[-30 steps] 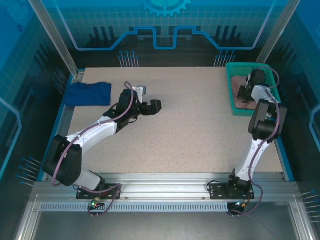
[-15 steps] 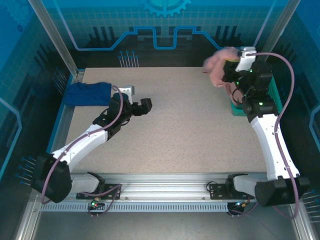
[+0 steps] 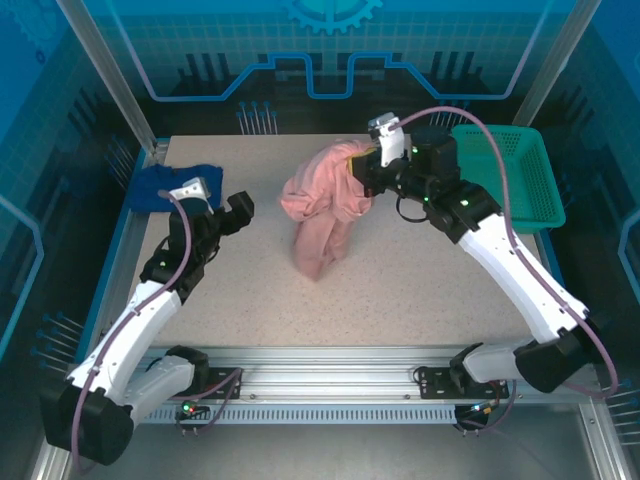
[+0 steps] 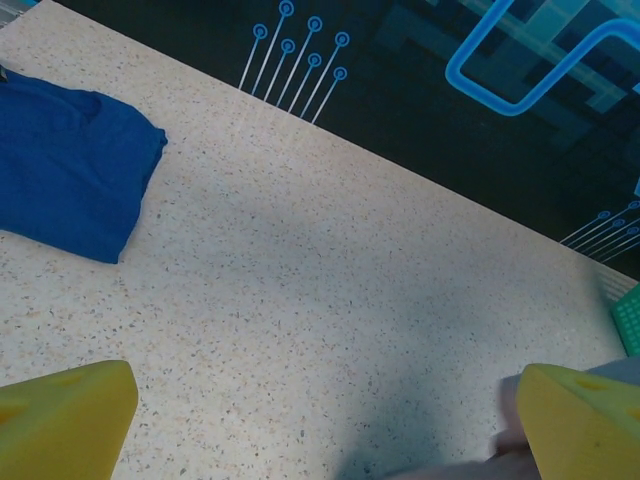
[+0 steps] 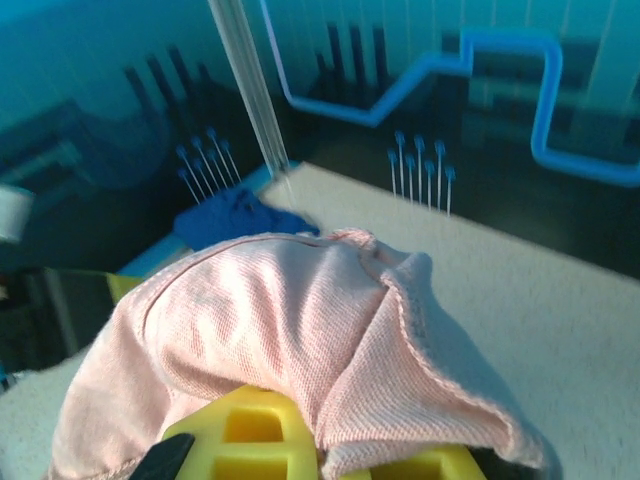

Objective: Fold the inside-out t-shirt
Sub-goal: Place the T-shirt at the center of the table, then flatten out the T-shirt at the center of the table.

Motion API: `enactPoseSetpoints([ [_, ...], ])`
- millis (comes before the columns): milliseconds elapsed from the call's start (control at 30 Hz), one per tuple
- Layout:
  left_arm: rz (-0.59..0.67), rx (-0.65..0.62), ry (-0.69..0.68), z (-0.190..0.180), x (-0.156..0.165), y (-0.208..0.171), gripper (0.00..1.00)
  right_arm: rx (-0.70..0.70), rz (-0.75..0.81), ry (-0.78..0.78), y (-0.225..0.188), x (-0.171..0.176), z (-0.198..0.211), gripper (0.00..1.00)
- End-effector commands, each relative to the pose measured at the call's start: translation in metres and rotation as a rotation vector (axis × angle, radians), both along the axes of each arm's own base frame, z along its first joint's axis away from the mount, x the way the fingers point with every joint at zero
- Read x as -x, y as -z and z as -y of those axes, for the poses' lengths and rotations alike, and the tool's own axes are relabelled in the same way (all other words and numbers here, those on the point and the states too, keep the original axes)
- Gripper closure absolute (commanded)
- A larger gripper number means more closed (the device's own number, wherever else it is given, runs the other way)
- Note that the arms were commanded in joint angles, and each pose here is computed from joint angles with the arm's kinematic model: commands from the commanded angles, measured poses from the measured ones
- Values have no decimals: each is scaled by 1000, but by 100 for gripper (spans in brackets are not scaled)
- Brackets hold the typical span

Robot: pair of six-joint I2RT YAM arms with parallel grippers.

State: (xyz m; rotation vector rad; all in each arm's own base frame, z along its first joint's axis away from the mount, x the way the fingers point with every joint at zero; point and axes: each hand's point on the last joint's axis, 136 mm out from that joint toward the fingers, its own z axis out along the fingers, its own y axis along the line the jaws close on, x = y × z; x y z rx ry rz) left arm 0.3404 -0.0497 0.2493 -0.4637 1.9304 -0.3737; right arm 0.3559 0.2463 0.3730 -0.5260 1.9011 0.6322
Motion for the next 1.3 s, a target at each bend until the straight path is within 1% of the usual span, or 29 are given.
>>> enactPoseSetpoints([
  [0, -60, 18, 22, 3, 6, 20, 1, 82, -168, 139, 58, -35, 27, 92],
  [33, -63, 34, 56, 10, 6, 22, 1, 123, -245, 195, 88, -52, 44, 87],
  [67, -65, 53, 97, 19, 5, 25, 1, 164, -322, 251, 118, -69, 63, 76],
  [133, -65, 88, 185, 40, 4, 30, 1, 277, -430, 383, 164, -94, 110, 63],
  [167, -77, 96, 233, 52, 4, 35, 1, 365, -454, 459, 180, -99, 134, 57],
  [200, -92, 96, 276, 64, 4, 40, 1, 429, -461, 496, 188, -98, 145, 51],
  [233, -116, 86, 333, 78, 6, 46, 1, 473, -462, 496, 194, -91, 145, 46],
  [267, -151, 65, 388, 93, 10, 55, 1, 474, -453, 462, 196, -79, 134, 40],
  [333, -232, 15, 464, 114, 19, 79, 1, 405, -475, 347, 207, -50, 102, 28],
  [367, -278, -10, 502, 123, 25, 94, 1, 359, -515, 298, 214, -32, 89, 24],
  [433, -363, -58, 541, 131, 36, 122, 1, 303, -600, 226, 235, 0, 70, 22],
  [500, -426, -92, 583, 138, 48, 142, 1, 303, -656, 199, 254, 26, 60, 22],
  [567, -454, -134, 676, 157, 66, 152, 1, 318, -700, 188, 273, 48, 51, 22],
  [667, -475, -255, 776, 178, 86, 165, 1, 297, -751, 153, 296, 68, 34, 23],
  [733, -500, -330, 789, 182, 90, 178, 2, 265, -775, 126, 309, 73, 21, 23],
  [800, -524, -378, 786, 184, 89, 192, 7, 242, -786, 103, 318, 73, 8, 24],
  [900, -544, -418, 775, 187, 83, 210, 14, 218, -776, 94, 324, 62, -5, 24],
  [1033, -544, -426, 758, 191, 75, 230, 28, 213, -764, 119, 337, 47, -11, 25],
  [1067, -539, -432, 751, 192, 71, 234, 34, 228, -761, 135, 342, 43, -9, 28],
  [1100, -538, -440, 736, 191, 68, 237, 40, 240, -754, 149, 345, 39, -8, 34],
  [1133, -533, -443, 716, 191, 64, 238, 48, 249, -746, 159, 346, 34, -6, 43],
  [1200, -503, -447, 689, 190, 58, 235, 59, 248, -711, 174, 338, 25, -3, 62],
  [1267, -453, -442, 662, 188, 51, 223, 70, 225, -651, 187, 317, 15, 3, 78],
])
